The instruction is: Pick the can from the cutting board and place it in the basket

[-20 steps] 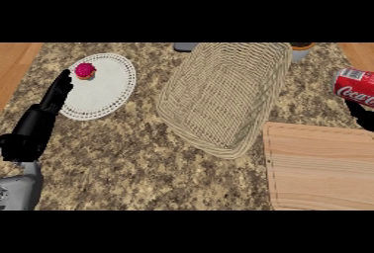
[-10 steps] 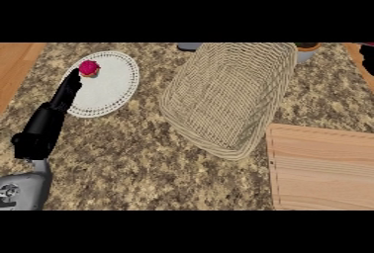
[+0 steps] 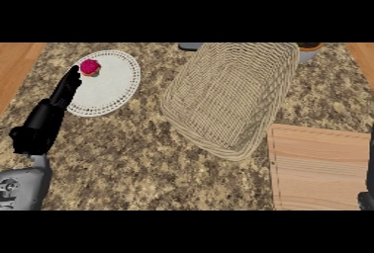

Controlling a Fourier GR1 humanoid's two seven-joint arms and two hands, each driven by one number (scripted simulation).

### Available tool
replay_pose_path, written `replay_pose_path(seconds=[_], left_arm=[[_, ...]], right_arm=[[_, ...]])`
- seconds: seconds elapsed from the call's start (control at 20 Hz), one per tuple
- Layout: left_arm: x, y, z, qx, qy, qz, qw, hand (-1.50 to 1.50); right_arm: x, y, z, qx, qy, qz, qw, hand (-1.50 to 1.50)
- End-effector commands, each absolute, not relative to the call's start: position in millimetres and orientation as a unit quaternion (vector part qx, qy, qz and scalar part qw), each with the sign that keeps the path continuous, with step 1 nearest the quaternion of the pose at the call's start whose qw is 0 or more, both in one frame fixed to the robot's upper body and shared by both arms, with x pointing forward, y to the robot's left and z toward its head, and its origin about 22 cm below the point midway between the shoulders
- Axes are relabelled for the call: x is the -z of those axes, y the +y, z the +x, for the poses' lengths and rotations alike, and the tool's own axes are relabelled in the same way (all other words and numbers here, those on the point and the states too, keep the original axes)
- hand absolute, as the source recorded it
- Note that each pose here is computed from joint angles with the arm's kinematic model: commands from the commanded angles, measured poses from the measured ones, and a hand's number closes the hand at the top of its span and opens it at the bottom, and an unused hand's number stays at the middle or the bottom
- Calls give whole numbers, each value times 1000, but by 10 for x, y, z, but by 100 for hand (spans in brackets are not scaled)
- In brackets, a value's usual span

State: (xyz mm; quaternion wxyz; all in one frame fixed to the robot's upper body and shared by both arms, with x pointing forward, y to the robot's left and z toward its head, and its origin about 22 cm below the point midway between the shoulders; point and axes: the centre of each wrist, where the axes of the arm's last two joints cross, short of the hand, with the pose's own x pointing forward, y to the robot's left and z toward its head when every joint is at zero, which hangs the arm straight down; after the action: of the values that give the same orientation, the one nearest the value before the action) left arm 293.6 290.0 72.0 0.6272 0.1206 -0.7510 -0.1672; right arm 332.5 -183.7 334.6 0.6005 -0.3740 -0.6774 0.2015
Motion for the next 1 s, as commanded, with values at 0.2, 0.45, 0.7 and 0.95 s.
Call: replay_pose_path(seconds=[0.2,0.45,0.7,0.95], left_arm=[[-715,2795,2877,172,-753,126,623,0],[-637,3056,2907,163,-753,124,626,0],[-775,2919,2871,165,-750,122,629,0],[-662,2940,2883,162,-749,130,629,0]], right_arm=[[-3358,-1614,3676,-257,-619,-346,657,150],[-3109,-1205,3751,-278,-573,-365,679,150],[-3085,-1311,3887,-344,-493,-454,658,150],[-2970,-1295,3943,-404,-464,-457,642,150]])
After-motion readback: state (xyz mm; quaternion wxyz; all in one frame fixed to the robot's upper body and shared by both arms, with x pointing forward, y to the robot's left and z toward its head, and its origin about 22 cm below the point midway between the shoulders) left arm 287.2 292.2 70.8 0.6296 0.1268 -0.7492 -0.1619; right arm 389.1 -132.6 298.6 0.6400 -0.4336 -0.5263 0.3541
